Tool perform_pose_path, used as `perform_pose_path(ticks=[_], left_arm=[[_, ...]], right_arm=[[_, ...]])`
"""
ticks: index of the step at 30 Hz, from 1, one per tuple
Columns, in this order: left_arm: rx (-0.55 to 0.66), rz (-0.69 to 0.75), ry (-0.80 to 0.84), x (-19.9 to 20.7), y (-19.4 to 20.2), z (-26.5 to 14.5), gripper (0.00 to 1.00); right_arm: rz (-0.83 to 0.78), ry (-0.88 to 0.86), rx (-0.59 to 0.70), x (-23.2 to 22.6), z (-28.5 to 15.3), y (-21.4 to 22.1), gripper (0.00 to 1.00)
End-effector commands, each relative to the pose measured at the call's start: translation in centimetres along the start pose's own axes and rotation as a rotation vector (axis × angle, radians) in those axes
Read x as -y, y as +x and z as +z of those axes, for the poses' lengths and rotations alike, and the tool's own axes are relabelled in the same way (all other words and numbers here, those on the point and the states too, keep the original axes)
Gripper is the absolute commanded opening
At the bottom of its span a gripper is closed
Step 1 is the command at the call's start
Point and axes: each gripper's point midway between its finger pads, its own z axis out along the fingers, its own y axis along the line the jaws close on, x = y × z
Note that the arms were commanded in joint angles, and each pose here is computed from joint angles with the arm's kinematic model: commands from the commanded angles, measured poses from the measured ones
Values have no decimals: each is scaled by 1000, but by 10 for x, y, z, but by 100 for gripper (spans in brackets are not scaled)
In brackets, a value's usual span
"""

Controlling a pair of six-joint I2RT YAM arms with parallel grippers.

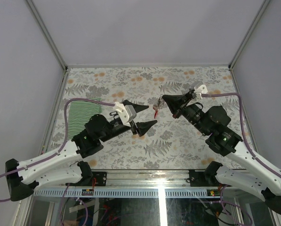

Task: Put the keys on the keyring

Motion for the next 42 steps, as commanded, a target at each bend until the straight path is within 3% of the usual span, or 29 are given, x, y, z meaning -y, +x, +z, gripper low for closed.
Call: perform_pose_path(ticks=[1,10,17,33,42], left_arm=[[126,15,-107,-18,-11,6,66],[186,32,-254,-42,12,9,66],[220,-13,-210,-34,19,20,64],[188,-75,-203,-31,44,32,31],[218,-104,-219,-34,40,33,24]], right_arm=[[49,126,114,18,4,-40,0],[105,162,161,24,6,-46,0],[135,156,181,22,5,-49,0],[174,122,204,15,-3,-56,0],[194,108,194,13,-6,-54,0]])
